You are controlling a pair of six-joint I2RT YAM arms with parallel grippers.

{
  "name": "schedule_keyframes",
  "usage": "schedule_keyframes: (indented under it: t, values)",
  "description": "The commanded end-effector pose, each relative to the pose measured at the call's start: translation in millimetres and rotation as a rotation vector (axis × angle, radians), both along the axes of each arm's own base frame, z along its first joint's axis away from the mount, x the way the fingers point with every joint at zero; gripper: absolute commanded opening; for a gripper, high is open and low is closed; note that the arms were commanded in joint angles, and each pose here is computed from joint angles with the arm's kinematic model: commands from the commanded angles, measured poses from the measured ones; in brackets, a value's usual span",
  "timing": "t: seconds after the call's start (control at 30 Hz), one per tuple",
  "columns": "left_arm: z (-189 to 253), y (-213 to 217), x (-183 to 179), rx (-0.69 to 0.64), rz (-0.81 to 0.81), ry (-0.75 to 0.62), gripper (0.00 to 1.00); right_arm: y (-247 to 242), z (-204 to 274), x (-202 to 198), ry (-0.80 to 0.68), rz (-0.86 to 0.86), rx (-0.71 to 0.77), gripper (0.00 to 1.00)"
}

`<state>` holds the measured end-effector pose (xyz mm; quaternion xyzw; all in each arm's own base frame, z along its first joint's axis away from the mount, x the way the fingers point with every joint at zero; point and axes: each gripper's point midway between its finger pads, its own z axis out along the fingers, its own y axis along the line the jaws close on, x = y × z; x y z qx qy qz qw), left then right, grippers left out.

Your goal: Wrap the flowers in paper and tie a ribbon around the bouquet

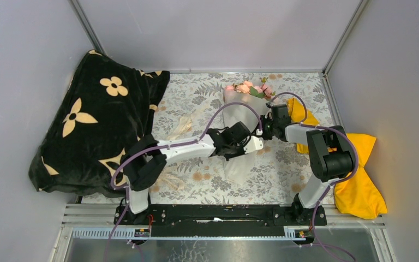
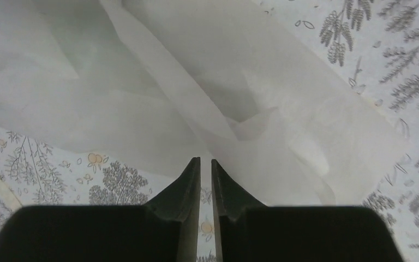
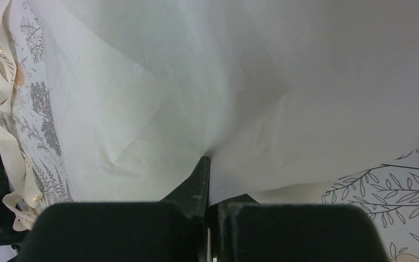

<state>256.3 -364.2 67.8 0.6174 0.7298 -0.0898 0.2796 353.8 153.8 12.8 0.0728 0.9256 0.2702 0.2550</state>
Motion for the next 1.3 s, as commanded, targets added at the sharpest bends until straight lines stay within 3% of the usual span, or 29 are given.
schedule_keyframes:
  t: [0.0,0.17,0.3,0.4,0.5,0.73,0.83,0.93,1.0,1.1,1.17,1.27]
  values:
    - [14.4,-34.5,15.0,-0.115,0.018,-0.119,0.20,-0.7,2.1,7.5,-0.030,-0.020,0.022,0.00]
    - [0.3,-47.7,-25.0,-0.114,-0.136,-0.142,0.30,1.4,4.7,7.6,-0.038,-0.017,0.036,0.01]
    - [-21.6,-46.6,-51.2,-0.062,-0.236,-0.163,0.42,2.2,16.2,8.1,-0.059,-0.021,0.049,0.19]
    - [-44.4,-40.6,-60.6,-0.016,-0.257,-0.132,0.47,0.3,28.1,7.7,-0.080,-0.022,0.041,0.31]
    - [-62.3,-34.1,-63.9,0.021,-0.258,-0.108,0.48,-6.1,43.3,7.4,-0.098,-0.033,0.005,0.50]
    - [-69.9,-29.5,-71.8,0.019,-0.256,-0.065,0.48,-42.9,78.3,-12.6,-0.060,-0.117,-0.177,0.68]
    - [-70.9,-29.3,-79.5,-0.001,-0.268,-0.024,0.48,-63.1,92.8,-29.4,-0.059,-0.168,-0.264,0.66]
    - [-72.5,-27.6,-84.7,-0.010,-0.279,0.002,0.49,-59.2,111.1,-39.7,-0.122,-0.146,-0.307,0.58]
    - [-72.9,-27.5,-85.5,-0.012,-0.283,0.006,0.49,-24.9,121.0,-47.8,-0.190,-0.011,-0.274,0.49]
    - [-73.8,-26.5,-85.5,-0.006,-0.284,0.013,0.48,39.6,124.4,-64.1,-0.213,0.218,-0.088,0.40]
    - [-72.5,-25.3,-86.2,-0.005,-0.286,0.014,0.48,51.0,109.4,-62.0,-0.175,0.222,-0.036,0.31]
    - [-64.7,-25.3,-87.2,-0.012,-0.288,0.015,0.48,47.6,75.6,-50.9,-0.119,0.171,-0.067,0.20]
